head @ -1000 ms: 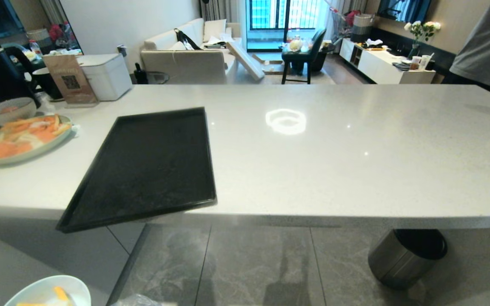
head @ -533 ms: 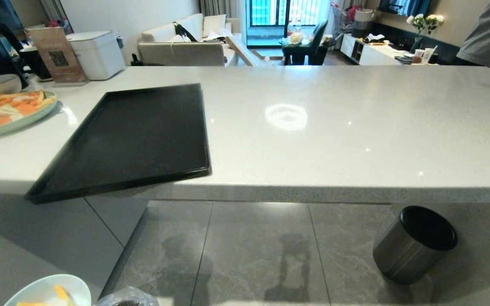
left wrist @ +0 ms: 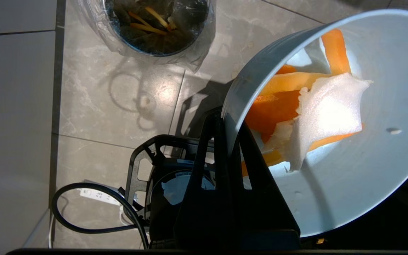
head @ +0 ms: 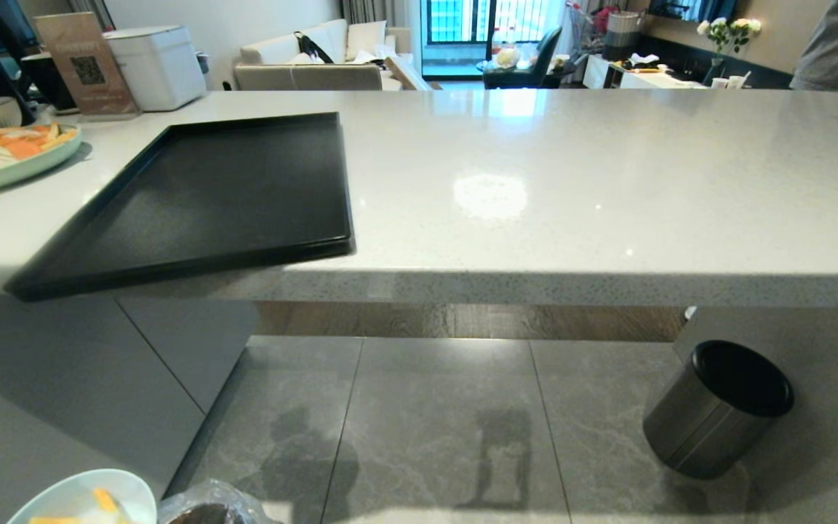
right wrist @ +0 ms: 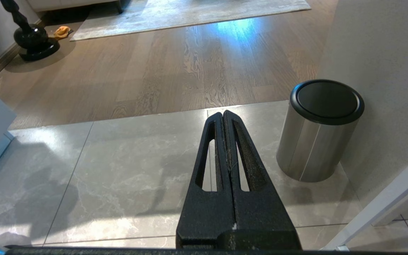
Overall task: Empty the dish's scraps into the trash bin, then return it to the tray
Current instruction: Move the bowl over the trash can
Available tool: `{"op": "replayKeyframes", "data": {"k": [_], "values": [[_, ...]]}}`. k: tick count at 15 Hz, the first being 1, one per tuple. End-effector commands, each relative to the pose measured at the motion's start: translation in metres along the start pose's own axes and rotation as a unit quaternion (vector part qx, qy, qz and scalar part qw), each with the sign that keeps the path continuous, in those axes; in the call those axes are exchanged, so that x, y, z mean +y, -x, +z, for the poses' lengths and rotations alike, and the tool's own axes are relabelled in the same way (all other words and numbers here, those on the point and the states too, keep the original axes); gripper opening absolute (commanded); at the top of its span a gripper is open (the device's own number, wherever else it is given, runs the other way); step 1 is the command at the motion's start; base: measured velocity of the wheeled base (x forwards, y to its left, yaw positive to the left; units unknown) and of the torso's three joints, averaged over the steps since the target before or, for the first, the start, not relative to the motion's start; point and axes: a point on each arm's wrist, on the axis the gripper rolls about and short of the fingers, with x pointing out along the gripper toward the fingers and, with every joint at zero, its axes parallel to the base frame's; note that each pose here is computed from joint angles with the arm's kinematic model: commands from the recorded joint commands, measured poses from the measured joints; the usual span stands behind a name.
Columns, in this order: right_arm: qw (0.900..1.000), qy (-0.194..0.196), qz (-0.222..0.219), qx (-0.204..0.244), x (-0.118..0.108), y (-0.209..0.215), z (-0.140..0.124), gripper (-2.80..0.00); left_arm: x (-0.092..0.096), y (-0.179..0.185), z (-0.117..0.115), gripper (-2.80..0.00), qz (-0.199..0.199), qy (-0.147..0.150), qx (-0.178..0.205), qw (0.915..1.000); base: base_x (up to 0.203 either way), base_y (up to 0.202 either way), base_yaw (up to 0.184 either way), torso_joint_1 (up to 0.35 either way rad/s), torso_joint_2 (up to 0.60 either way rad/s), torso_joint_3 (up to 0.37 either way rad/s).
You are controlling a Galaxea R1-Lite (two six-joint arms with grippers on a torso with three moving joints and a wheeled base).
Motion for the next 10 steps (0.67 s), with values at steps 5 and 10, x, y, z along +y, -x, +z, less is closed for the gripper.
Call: {"op": "replayKeyframes", "data": {"k": [5, 10], "values": [[1.0, 0.0, 0.0, 0.0, 0.0, 0.0, -0.0001, -2.8, 0.0004, -0.0008, 0.0014, -2.8, -0.001, 0.001, 0.005, 1.0, 0.0, 0.0, 0.0, 0.01, 0.05, 0.048], [1.0, 0.0, 0.0, 0.001, 0.0, -0.0001, 0.0, -2.8, 0.0006, -0.0007, 0.0023, -2.8, -0.001, 0.004, 0.005, 1.0, 0.0, 0.0, 0.0, 0.007, 0.03, 0.031]]}}
